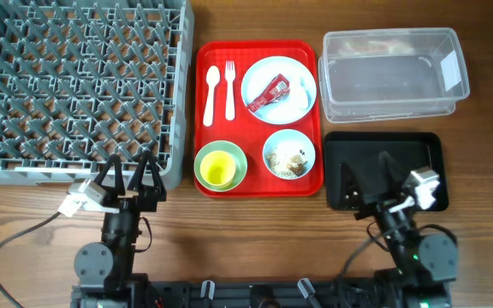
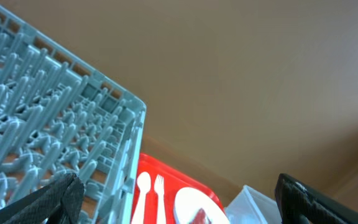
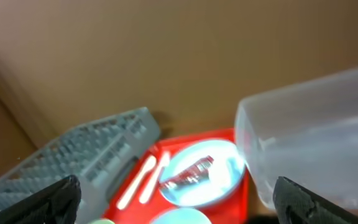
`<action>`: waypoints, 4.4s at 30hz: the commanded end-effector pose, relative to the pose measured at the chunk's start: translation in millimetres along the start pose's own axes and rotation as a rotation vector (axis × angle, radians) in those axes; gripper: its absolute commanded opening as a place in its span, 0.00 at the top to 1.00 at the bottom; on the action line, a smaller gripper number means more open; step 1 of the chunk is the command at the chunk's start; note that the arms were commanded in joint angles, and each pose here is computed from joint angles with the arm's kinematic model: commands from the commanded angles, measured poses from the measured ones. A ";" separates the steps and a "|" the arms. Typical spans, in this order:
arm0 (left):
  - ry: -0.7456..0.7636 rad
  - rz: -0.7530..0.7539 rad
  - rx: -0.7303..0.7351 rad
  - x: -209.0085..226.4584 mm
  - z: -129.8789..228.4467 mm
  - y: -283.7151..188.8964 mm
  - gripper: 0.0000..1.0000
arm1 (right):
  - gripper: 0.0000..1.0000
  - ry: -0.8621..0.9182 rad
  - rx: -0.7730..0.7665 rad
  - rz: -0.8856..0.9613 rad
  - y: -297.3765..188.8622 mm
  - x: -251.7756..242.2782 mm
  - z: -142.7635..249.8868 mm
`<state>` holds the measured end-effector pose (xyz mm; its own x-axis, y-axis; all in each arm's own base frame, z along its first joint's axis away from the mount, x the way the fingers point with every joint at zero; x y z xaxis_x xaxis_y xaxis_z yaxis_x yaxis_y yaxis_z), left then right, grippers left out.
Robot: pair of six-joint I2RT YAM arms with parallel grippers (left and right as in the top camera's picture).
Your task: Sort waste into correct bins and load items into the dishwasher rack
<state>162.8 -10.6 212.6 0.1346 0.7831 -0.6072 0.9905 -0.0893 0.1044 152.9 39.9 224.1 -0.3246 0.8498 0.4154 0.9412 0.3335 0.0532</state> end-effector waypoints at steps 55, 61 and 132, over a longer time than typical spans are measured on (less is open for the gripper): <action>0.152 0.075 0.698 -182.2 -171.4 -27.2 0.00 | 0.34 -0.076 1.040 0.389 311.1 -5.2 152.7; 0.167 0.045 0.673 -179.8 -173.5 -29.5 0.00 | 0.69 -0.050 1.056 0.409 308.4 -6.5 156.6; 0.167 0.045 0.673 -179.9 -173.5 -29.5 0.00 | 0.96 -0.218 0.900 0.535 267.2 -99.1 -16.6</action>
<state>105.1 -42.1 453.0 0.2072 0.8415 -0.4989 0.7879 -0.4458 -0.4247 431.6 47.0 254.9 0.1241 0.9858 0.1130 0.6693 0.0009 -0.7430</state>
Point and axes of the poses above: each gripper's point midway between its finger pads, its own y axis out along the fingers, its own x axis along the line the jaws close on, z = x × y, the point moved 8 cm from there along -y, back along the fingers, and after that the axes turned 1 degree about y, right-handed, at the moved point
